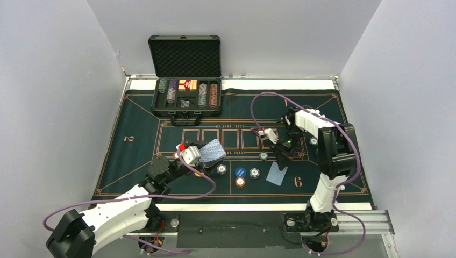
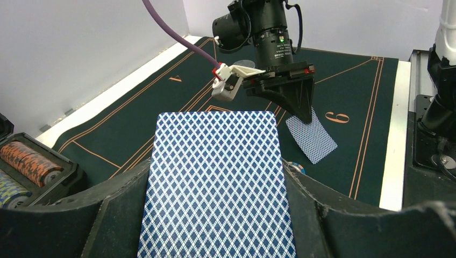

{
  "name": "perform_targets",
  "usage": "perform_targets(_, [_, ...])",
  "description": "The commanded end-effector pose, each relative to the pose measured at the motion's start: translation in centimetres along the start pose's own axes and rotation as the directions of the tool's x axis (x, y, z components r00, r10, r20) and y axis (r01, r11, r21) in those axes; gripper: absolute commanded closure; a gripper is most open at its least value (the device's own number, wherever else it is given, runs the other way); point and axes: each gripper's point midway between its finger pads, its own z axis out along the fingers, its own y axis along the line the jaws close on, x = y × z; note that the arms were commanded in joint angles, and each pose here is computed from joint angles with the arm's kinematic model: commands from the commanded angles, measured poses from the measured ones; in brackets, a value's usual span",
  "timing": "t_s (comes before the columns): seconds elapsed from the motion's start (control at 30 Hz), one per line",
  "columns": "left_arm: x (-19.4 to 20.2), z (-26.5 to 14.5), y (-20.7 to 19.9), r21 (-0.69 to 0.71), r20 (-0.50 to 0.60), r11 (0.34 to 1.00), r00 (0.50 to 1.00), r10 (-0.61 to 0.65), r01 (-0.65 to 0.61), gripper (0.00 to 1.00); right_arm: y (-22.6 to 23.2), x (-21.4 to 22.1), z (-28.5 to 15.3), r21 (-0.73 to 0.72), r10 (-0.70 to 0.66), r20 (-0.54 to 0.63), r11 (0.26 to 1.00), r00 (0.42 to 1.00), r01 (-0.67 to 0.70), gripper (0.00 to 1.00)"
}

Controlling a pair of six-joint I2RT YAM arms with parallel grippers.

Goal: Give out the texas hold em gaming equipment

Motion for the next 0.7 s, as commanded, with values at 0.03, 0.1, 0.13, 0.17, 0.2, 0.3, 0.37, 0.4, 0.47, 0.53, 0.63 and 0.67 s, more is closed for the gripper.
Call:
perform_targets(0.03, [-2.0, -0.1, 0.2, -0.01, 0.073, 1.0, 0.997, 0.016, -0.015, 1.0, -1.7, -0.9, -0.7, 0.049, -0.044, 0.019, 0.998, 0.999, 0.043, 0.96])
perform_targets(0.1, [-2.0, -0.1, 0.2, -0.009, 0.074, 1.0, 0.997, 0.015, -0.015, 1.0, -2.0, -0.9, -0.6, 0.049, -0.038, 0.017, 0.998, 0.999, 0.037, 0.95])
perform_targets(0.13, [-2.0, -0.1, 0.2, -0.009, 0.074, 1.0, 0.997, 0.016, -0.015, 1.0, -2.2, -1.0, -0.6, 0.052, -0.039, 0.017, 0.998, 0.999, 0.038, 0.95])
perform_targets(0.17, [-2.0, -0.1, 0.2, -0.009, 0.074, 1.0, 0.997, 0.015, -0.015, 1.0, -2.3, -1.1, -0.5, 0.053, -0.039, 0.016, 0.998, 0.999, 0.038, 0.95])
perform_targets(0.2, [-2.0, -0.2, 0.2, -0.009, 0.075, 1.0, 0.997, 0.017, -0.016, 1.0, -2.4, -1.1, -0.5, 0.055, -0.039, 0.015, 0.998, 0.999, 0.038, 0.94])
perform_targets(0.3, [-2.1, -0.2, 0.2, -0.01, 0.077, 1.0, 0.997, 0.015, -0.014, 1.0, -3.0, -1.1, -0.4, 0.065, -0.033, 0.008, 0.997, 0.999, 0.033, 0.89])
perform_targets(0.37, [-2.1, -0.2, 0.1, -0.009, 0.076, 1.0, 0.997, 0.013, -0.013, 1.0, -3.3, -1.2, -0.5, 0.08, -0.029, 0.008, 0.996, 1.0, 0.029, 0.84])
perform_targets(0.4, [-2.1, -0.2, 0.1, -0.008, 0.078, 1.0, 0.997, 0.014, -0.013, 1.0, -3.4, -1.3, -0.5, 0.086, -0.026, 0.008, 0.996, 1.0, 0.025, 0.81])
perform_targets(0.47, [-2.1, -0.2, 0.2, -0.01, 0.079, 1.0, 0.997, 0.013, -0.012, 1.0, -3.7, -1.2, -0.5, 0.098, -0.02, 0.004, 0.995, 1.0, 0.02, 0.78])
perform_targets(0.53, [-2.2, -0.2, 0.2, -0.01, 0.079, 1.0, 0.997, 0.013, -0.012, 1.0, -3.9, -1.3, -0.6, 0.11, -0.015, 0.005, 0.994, 1.0, 0.015, 0.76])
perform_targets(0.63, [-2.2, -0.2, 0.1, -0.009, 0.081, 1.0, 0.997, 0.013, -0.012, 1.0, -4.3, -1.5, -0.8, 0.135, -0.006, 0.012, 0.991, 1.0, 0.005, 0.73])
perform_targets(0.67, [-2.2, -0.2, 0.2, -0.01, 0.08, 1.0, 0.997, 0.012, -0.011, 1.0, -4.3, -1.5, -0.9, 0.143, -0.005, 0.014, 0.99, 1.0, 0.003, 0.72])
